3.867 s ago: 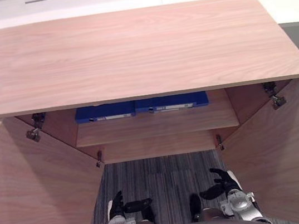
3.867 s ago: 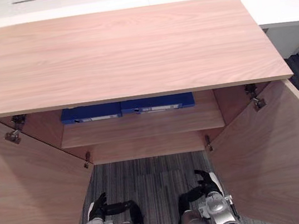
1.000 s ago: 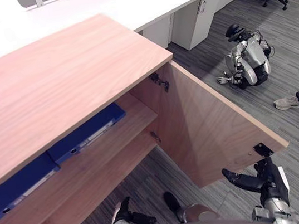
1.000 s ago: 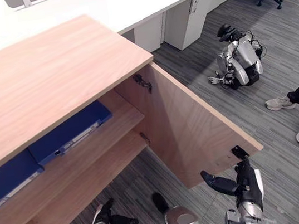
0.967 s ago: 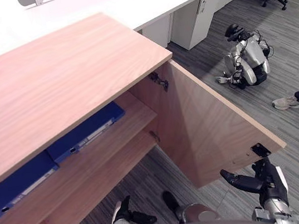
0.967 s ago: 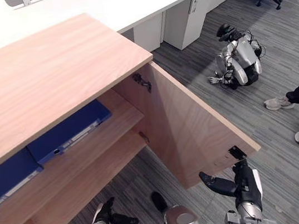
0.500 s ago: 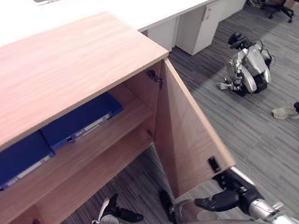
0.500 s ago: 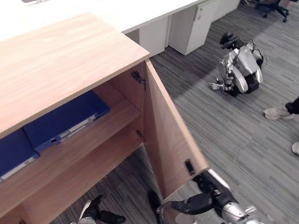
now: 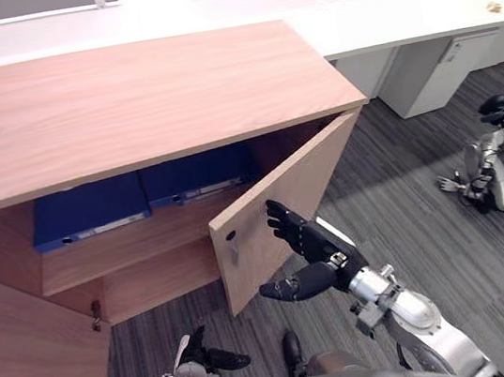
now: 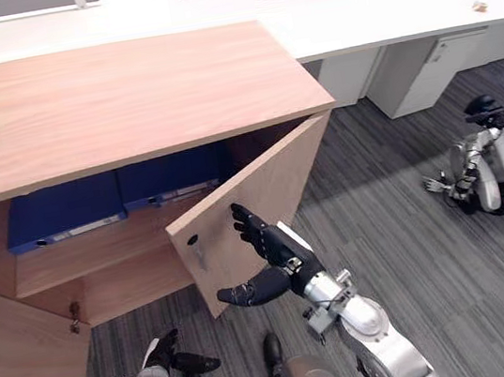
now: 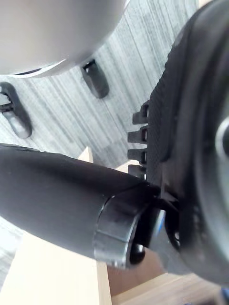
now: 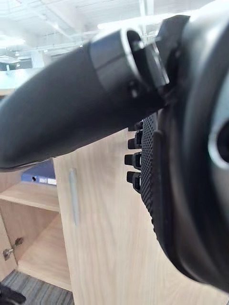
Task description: Walk over to the cabinet, pick up the folder, carry it to the office cabinet, place the folder inside the office cabinet, then close the office cabinet door
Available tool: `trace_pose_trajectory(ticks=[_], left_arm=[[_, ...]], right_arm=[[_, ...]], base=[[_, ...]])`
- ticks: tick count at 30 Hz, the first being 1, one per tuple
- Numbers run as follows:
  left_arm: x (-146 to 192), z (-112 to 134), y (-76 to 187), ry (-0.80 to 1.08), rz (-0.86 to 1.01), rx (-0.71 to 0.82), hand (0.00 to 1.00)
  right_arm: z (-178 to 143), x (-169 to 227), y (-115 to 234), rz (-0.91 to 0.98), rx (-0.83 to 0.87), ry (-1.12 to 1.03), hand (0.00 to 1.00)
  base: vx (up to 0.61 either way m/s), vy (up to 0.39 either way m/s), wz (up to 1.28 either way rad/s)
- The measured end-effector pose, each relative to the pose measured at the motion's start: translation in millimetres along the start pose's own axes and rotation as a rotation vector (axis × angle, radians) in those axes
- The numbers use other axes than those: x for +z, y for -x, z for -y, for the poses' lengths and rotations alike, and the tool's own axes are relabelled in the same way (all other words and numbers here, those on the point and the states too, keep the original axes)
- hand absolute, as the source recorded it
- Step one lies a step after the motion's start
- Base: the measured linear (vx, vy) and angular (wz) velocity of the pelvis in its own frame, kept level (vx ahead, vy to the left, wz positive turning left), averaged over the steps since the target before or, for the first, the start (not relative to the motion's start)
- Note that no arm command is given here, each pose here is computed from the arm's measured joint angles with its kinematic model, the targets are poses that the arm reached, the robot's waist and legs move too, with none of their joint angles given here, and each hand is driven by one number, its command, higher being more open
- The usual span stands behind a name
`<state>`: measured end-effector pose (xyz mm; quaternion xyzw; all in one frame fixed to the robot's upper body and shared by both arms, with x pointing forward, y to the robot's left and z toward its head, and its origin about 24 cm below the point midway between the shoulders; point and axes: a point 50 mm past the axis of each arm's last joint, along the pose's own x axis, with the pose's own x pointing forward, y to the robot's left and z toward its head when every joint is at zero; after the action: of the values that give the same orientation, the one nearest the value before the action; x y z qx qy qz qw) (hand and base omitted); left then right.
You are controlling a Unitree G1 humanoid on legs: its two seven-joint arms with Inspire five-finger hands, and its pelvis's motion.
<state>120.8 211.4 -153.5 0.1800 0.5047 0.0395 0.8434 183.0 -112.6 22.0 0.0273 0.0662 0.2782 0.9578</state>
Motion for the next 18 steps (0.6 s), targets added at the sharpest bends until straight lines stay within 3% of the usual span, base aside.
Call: trace_pose_trajectory(ticks=[18], left_arm=[[-14.6, -7.1, 3.0, 0.111, -0.043, 0.048, 1.00]], right_arm=[[41.4, -16.8, -51.9, -0.120, -0.164, 0.256, 1.00]], base=[[0.04, 0.024, 0.21]])
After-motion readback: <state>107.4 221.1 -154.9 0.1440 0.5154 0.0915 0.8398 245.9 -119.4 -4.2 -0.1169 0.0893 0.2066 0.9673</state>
